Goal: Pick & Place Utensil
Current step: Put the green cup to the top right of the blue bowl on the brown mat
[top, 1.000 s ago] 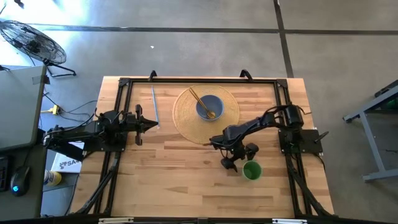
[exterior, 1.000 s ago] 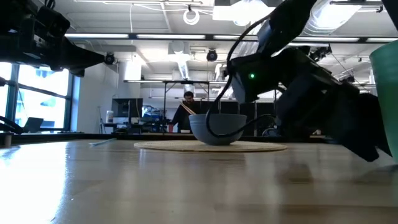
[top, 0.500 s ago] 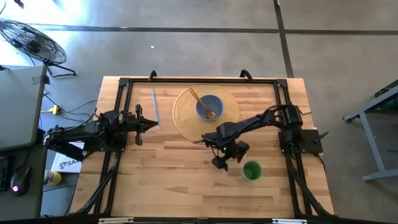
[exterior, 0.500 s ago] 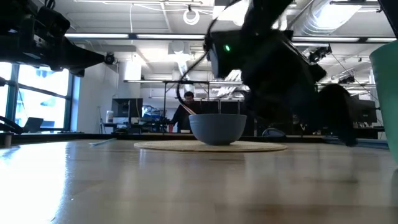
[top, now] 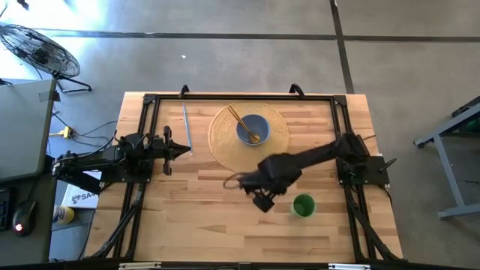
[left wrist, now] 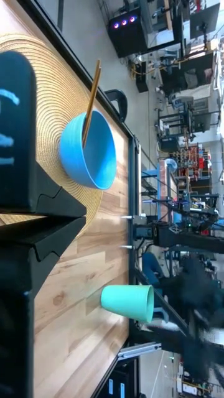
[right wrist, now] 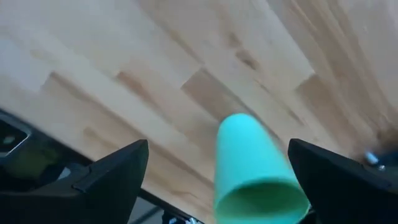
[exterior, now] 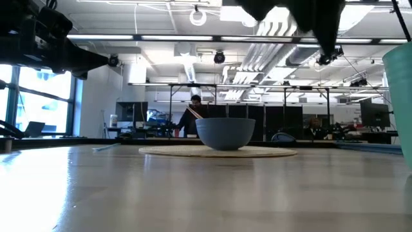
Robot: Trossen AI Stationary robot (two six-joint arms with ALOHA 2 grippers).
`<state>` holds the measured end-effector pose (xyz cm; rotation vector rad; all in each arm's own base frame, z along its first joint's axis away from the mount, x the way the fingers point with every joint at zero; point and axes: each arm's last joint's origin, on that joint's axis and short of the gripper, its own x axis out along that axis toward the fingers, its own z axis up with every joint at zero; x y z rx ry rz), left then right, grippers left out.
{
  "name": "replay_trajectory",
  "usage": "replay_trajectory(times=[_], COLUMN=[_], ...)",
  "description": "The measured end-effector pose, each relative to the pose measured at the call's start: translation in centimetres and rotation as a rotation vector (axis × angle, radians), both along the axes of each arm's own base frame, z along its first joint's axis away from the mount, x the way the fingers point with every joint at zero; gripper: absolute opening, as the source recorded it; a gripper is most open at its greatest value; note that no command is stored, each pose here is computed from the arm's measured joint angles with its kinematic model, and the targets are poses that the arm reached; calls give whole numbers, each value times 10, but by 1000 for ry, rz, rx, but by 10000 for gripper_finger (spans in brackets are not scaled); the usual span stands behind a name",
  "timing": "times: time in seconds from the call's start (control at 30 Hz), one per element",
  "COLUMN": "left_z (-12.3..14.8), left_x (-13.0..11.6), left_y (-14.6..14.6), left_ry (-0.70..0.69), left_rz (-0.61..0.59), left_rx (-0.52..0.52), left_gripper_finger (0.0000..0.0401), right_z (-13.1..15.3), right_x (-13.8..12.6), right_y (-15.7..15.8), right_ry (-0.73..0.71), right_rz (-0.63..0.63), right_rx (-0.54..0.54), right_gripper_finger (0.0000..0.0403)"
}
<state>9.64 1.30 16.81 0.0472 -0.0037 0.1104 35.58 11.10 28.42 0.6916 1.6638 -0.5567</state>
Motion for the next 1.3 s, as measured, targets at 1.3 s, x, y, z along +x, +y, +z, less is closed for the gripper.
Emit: replay_trajectory(times=[1.3], left_z=[0], left_x=[0], left_y=[0], left_ry=[0], left_rz=[0], left_rx=[0], left_gripper_finger=[1], right_z=[-94], right_x=[-169], right_y=[179], right_ry=[-156], right_rz=[54], right_rx=[-288], right_gripper_finger=[381])
